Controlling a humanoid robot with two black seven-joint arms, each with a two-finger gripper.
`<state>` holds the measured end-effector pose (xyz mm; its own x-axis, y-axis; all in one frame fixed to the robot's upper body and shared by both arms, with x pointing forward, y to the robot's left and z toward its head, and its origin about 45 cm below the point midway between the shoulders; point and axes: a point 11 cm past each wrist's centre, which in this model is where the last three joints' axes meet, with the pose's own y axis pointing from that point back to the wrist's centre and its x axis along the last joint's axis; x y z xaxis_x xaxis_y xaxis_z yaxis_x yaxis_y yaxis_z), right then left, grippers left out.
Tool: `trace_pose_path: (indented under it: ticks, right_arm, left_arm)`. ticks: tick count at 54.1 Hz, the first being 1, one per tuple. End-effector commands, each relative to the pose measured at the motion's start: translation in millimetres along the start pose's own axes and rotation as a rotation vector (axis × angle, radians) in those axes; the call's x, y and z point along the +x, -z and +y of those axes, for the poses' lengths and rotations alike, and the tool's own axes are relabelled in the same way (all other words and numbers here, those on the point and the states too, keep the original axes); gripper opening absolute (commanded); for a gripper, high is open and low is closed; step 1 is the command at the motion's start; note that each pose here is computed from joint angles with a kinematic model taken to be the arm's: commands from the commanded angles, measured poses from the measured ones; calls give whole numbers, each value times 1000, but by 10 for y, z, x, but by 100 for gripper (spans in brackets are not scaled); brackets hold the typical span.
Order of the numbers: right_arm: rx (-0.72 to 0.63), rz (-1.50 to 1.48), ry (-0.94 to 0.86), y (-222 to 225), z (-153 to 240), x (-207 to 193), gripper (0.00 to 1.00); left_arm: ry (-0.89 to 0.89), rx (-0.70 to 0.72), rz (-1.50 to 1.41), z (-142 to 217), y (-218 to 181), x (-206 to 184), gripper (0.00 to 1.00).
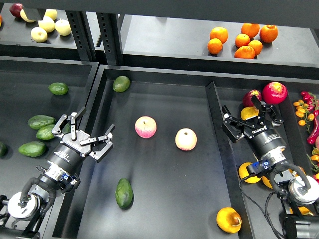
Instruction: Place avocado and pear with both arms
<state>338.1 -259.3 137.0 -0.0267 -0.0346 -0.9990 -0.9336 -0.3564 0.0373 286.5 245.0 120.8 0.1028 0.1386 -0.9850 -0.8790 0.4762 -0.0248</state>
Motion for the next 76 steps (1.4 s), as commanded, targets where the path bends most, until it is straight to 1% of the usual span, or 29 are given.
trace_pose_path:
  ticks: [1, 15, 33, 56, 76]
  right_arm:
    - [1, -1, 0, 0, 3, 2, 100]
    - [-9, 2, 7, -26, -3, -5, 100]
    - [-12, 3, 8, -33, -4, -6, 100]
    - [-10, 3, 6, -34, 0, 1, 100]
    - [-10, 3, 7, -34, -5, -5, 100]
  left_arm:
    - [2, 5, 0, 10, 5, -8, 100]
    - [3, -1, 0, 29, -9, -13, 100]
    - [-25, 16, 21, 142, 106, 72, 100]
    - [-21, 9, 18, 134, 104, 59, 100]
    - [-6, 42, 12, 69, 150, 14, 100]
